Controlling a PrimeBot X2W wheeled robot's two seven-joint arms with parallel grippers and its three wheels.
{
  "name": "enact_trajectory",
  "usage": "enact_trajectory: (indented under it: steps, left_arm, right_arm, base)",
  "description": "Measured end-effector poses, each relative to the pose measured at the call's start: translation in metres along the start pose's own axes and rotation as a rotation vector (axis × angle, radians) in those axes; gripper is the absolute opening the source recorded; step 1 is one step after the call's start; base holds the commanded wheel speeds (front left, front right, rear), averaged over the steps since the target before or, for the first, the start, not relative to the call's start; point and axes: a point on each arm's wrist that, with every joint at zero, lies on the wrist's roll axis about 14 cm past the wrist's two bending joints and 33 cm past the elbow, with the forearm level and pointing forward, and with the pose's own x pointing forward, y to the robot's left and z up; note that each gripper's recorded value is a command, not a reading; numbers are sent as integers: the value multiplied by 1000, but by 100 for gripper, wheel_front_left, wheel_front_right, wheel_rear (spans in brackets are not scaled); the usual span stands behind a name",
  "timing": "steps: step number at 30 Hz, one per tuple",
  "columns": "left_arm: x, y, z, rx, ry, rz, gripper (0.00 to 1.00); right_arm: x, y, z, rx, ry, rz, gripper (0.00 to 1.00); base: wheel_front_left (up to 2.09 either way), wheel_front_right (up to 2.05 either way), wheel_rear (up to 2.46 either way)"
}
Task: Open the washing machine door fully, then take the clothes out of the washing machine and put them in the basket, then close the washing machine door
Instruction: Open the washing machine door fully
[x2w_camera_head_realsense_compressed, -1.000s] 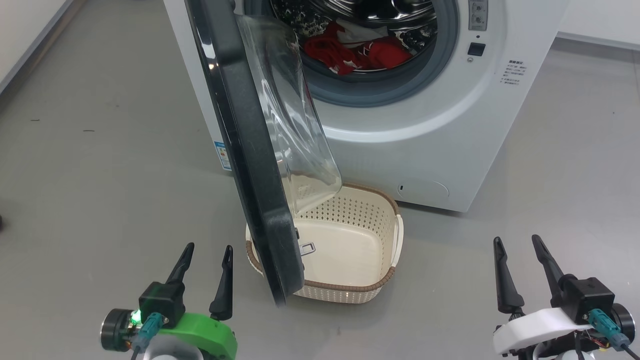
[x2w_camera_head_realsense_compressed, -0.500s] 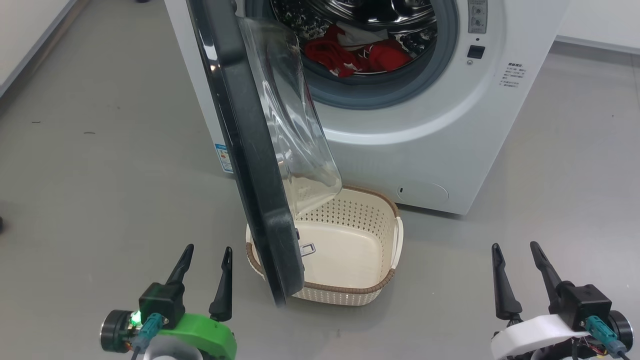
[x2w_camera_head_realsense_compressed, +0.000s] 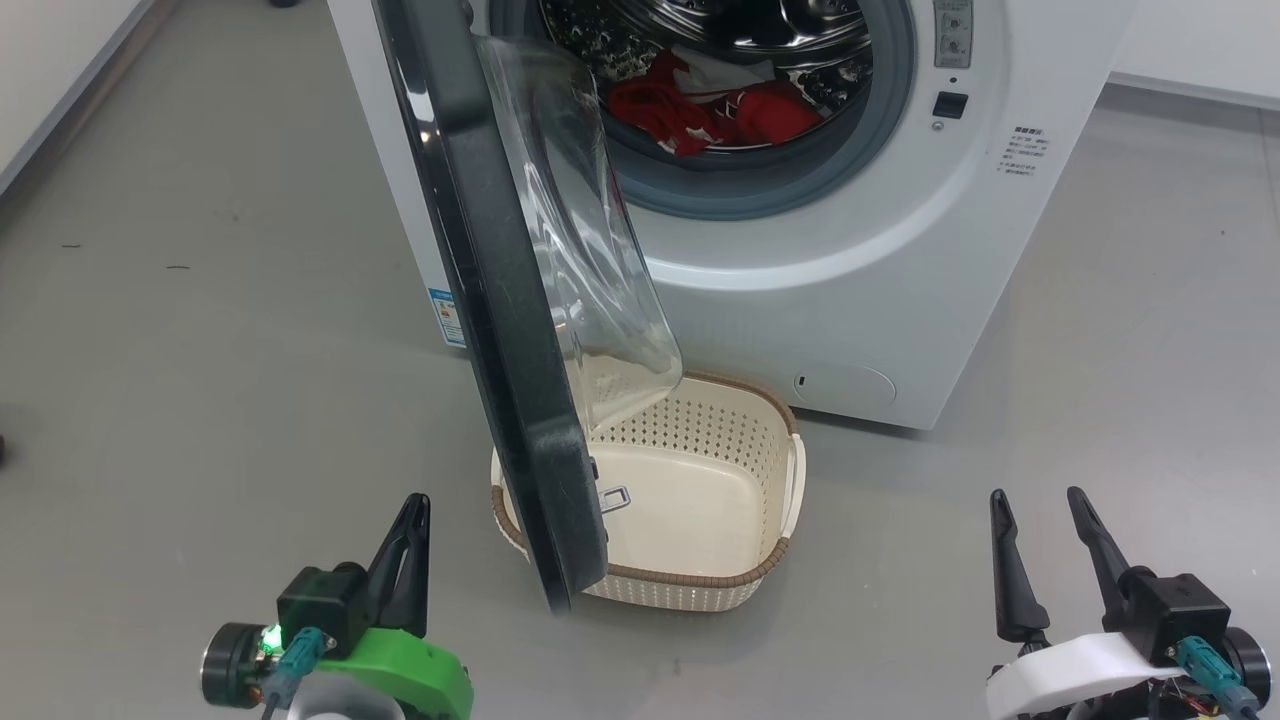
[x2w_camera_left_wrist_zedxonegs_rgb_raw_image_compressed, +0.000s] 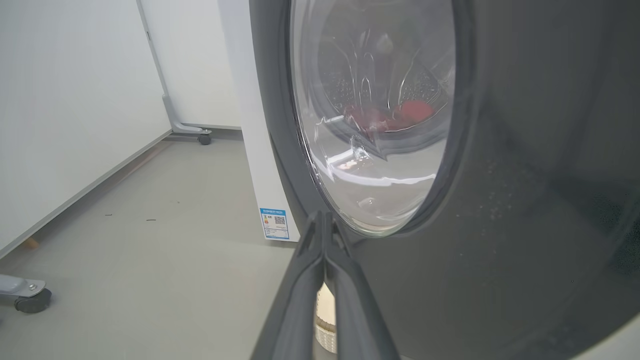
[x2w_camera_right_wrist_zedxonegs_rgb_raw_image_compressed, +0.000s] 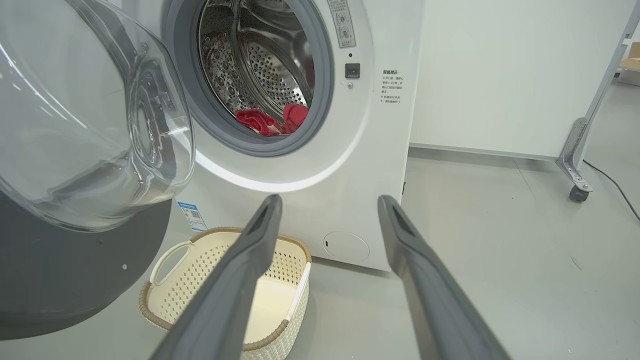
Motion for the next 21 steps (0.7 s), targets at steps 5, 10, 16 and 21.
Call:
enact_trajectory:
  steps: [5, 10, 16, 21]
  left_arm:
    - [0, 2, 2, -17, -5, 7, 0]
    - [3, 2, 20, -29, -61, 8, 0]
    - [10, -1, 61, -30, -187, -10, 0]
    - [14, -10, 114, -10, -345, -44, 0]
  right_arm:
    - [0, 0, 1, 1, -4, 2, 100]
    - [1, -1, 1, 5, -6, 0, 100]
    - [2, -3, 2, 4, -9, -7, 100]
    - [2, -1, 4, -1, -14, 6, 100]
  base:
    - [0, 0, 0]
    - [0, 0, 0]
    - [0, 0, 0]
    - [0, 0, 0]
